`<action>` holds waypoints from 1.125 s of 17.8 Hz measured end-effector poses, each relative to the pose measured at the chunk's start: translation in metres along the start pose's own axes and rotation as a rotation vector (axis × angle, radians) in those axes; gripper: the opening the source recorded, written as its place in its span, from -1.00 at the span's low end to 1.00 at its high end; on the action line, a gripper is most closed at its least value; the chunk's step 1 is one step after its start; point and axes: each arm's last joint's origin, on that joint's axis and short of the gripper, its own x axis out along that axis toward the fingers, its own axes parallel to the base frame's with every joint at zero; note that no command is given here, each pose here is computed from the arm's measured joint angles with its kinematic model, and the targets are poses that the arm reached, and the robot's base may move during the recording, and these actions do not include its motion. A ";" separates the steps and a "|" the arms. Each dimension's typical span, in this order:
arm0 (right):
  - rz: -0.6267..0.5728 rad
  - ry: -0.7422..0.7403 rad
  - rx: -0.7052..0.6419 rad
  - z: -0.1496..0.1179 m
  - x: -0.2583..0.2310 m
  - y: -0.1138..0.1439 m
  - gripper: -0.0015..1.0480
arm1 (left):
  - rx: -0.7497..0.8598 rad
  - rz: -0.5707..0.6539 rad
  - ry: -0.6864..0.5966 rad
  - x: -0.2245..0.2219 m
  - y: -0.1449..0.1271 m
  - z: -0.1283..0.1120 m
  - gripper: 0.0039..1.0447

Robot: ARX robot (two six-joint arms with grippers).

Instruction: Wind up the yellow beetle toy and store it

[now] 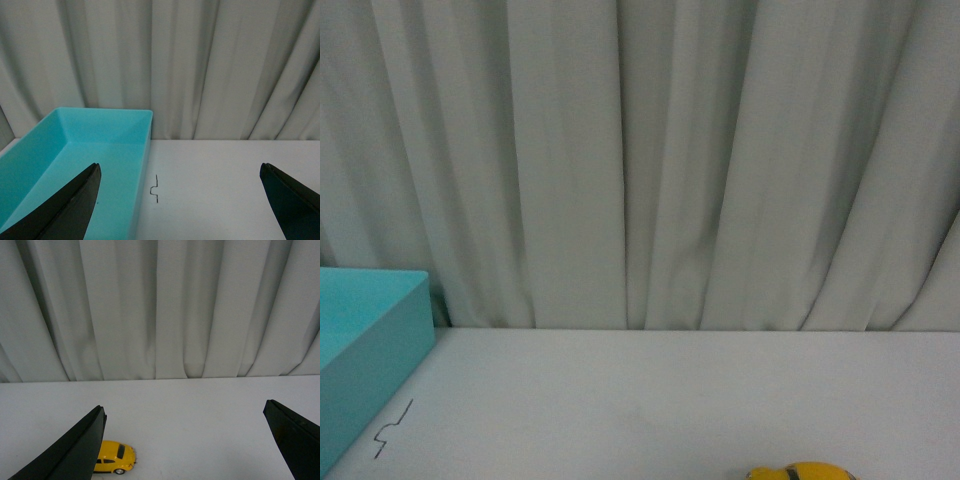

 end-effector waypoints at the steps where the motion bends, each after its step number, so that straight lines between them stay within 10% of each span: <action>1: 0.000 0.000 0.000 0.000 0.000 0.000 0.87 | 0.000 0.000 0.000 0.000 0.000 0.000 0.88; 10: 0.000 0.000 0.000 0.000 0.000 0.000 0.87 | 0.000 0.000 0.000 0.000 0.000 0.000 0.88; 14: -0.324 0.014 0.102 0.014 0.038 -0.007 0.87 | 0.000 0.000 0.000 0.000 0.000 0.000 0.88; 20: 0.027 -0.086 -0.024 0.034 0.123 -0.039 0.87 | 0.000 -0.001 0.000 0.000 0.000 0.000 0.88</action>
